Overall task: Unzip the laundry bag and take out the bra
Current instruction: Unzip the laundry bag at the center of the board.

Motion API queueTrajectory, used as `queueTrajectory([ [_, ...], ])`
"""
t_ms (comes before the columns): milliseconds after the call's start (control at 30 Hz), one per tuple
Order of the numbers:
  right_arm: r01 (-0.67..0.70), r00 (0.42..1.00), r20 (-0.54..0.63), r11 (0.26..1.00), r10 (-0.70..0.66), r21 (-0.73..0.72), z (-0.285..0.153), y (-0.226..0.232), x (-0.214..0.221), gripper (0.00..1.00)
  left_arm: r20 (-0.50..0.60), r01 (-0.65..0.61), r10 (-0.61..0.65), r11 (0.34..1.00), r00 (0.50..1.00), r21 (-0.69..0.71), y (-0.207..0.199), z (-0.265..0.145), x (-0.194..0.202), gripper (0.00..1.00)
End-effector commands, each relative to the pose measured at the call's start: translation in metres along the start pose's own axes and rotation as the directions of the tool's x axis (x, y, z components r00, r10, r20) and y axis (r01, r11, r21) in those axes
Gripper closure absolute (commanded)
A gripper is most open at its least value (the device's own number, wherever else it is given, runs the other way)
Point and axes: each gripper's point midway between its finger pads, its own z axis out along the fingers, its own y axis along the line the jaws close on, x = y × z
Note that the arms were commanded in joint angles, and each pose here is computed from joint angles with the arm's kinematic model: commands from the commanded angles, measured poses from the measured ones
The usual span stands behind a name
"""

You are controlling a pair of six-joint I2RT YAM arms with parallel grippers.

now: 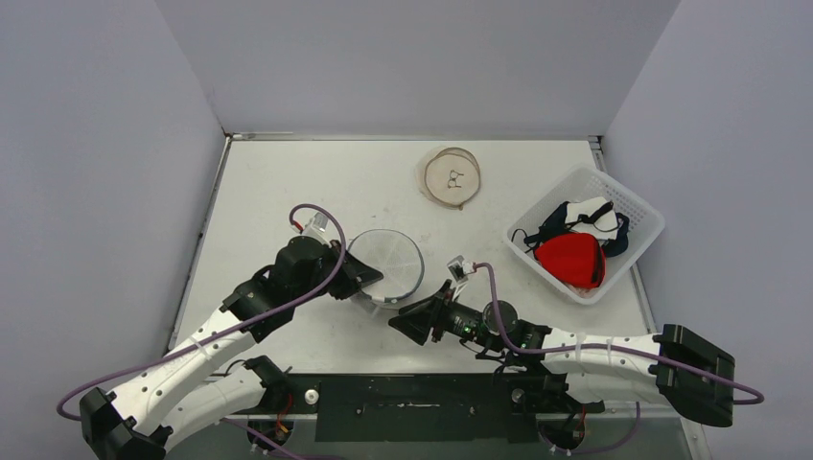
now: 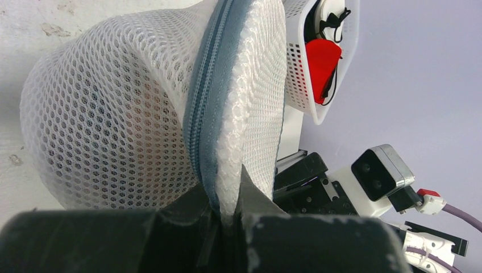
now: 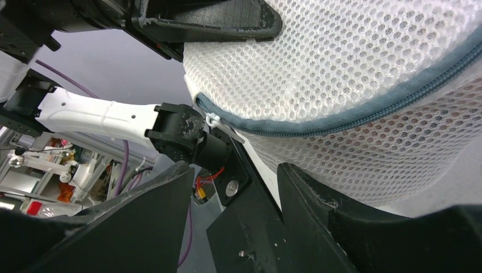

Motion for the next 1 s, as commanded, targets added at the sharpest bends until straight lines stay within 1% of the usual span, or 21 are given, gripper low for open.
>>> queueTrajectory([
  [0, 0.002, 0.991, 0.134, 0.996, 0.01, -0.09, 0.006, 0.033, -0.039, 0.44, 0.026, 0.004, -0.007, 0.992, 1.0, 0.128, -0.034, -0.01, -0.009, 1.0],
  [67, 0.005, 0.99, 0.142, 0.997, 0.007, -0.08, 0.007, 0.032, -0.041, 0.44, 0.022, 0.004, -0.007, 0.991, 1.0, 0.131, -0.034, -0.009, -0.008, 1.0],
  [233, 0.005, 0.989, 0.149, 0.998, 0.004, -0.064, 0.011, 0.033, -0.046, 0.49, 0.014, 0.008, -0.01, 0.991, 1.0, 0.133, -0.033, -0.007, -0.006, 1.0],
  [433, 0.017, 0.987, 0.158, 0.998, -0.006, -0.067, 0.013, 0.037, -0.051, 0.5, 0.007, 0.009, -0.01, 0.992, 1.0, 0.126, -0.03, -0.005, -0.005, 1.0],
  [967, 0.021, 0.987, 0.159, 0.999, -0.014, -0.038, 0.009, 0.028, -0.048, 0.74, 0.004, 0.011, -0.012, 0.99, 1.0, 0.137, -0.032, -0.005, -0.005, 1.0],
])
